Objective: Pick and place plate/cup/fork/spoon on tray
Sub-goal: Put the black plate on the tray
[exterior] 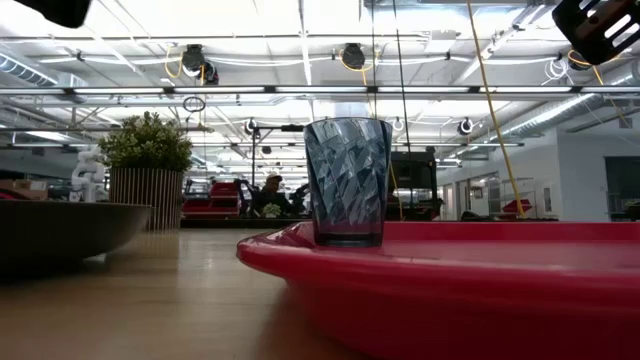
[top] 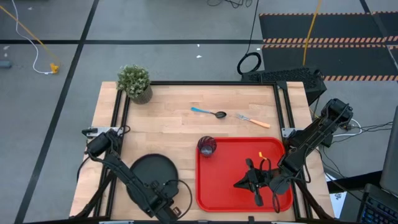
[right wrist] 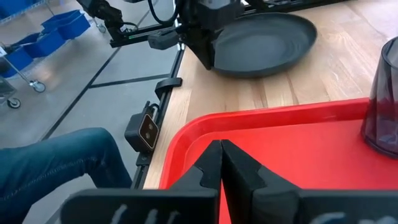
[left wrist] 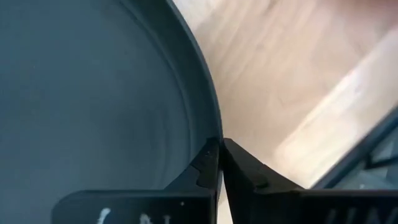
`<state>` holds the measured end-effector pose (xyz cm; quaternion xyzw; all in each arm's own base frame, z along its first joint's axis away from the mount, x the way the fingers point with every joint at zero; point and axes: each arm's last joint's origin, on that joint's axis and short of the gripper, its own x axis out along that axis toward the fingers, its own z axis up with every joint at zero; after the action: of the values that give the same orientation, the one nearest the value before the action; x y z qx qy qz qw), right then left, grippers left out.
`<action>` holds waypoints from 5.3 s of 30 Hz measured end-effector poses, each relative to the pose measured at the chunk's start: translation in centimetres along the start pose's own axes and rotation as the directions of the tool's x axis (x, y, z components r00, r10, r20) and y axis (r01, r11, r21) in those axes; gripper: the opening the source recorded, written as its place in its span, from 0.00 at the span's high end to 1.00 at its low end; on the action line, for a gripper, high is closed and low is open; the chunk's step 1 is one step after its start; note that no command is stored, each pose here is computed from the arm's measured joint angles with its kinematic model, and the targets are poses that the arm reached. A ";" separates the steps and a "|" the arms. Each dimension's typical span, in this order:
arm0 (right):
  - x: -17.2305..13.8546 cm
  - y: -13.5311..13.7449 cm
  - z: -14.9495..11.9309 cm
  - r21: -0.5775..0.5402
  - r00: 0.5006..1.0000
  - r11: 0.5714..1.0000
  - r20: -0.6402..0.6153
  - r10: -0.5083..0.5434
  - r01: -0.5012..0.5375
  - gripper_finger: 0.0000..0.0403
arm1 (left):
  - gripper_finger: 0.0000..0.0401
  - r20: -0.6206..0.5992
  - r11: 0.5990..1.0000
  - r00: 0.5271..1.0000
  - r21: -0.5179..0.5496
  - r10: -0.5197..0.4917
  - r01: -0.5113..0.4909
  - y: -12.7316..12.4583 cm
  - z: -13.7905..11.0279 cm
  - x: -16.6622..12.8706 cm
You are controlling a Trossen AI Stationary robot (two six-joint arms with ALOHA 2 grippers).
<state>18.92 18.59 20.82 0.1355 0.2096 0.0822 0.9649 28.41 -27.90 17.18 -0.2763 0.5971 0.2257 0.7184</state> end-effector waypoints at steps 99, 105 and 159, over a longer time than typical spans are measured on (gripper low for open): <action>18.5 1.2 6.8 -0.702 0.942 0.658 -0.335 0.032 -0.272 0.99 | 0.80 0.084 0.773 0.989 0.633 -0.118 0.039 -2.4 -1.3 -10.6; 18.8 0.8 7.6 -0.735 0.963 0.644 -0.268 0.012 -0.213 1.00 | 0.77 0.175 0.848 0.983 0.528 -0.050 -0.051 -1.5 -1.6 -13.2; -3.5 4.1 11.7 -0.281 0.843 0.902 -0.344 -0.413 0.328 1.00 | 0.76 0.837 0.919 0.541 0.271 -0.079 -0.286 -1.2 -0.6 -17.5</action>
<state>20.35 19.10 33.62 -0.0304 0.4122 -0.0593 0.9086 25.51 -29.10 34.44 0.0445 0.2299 0.2534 0.9386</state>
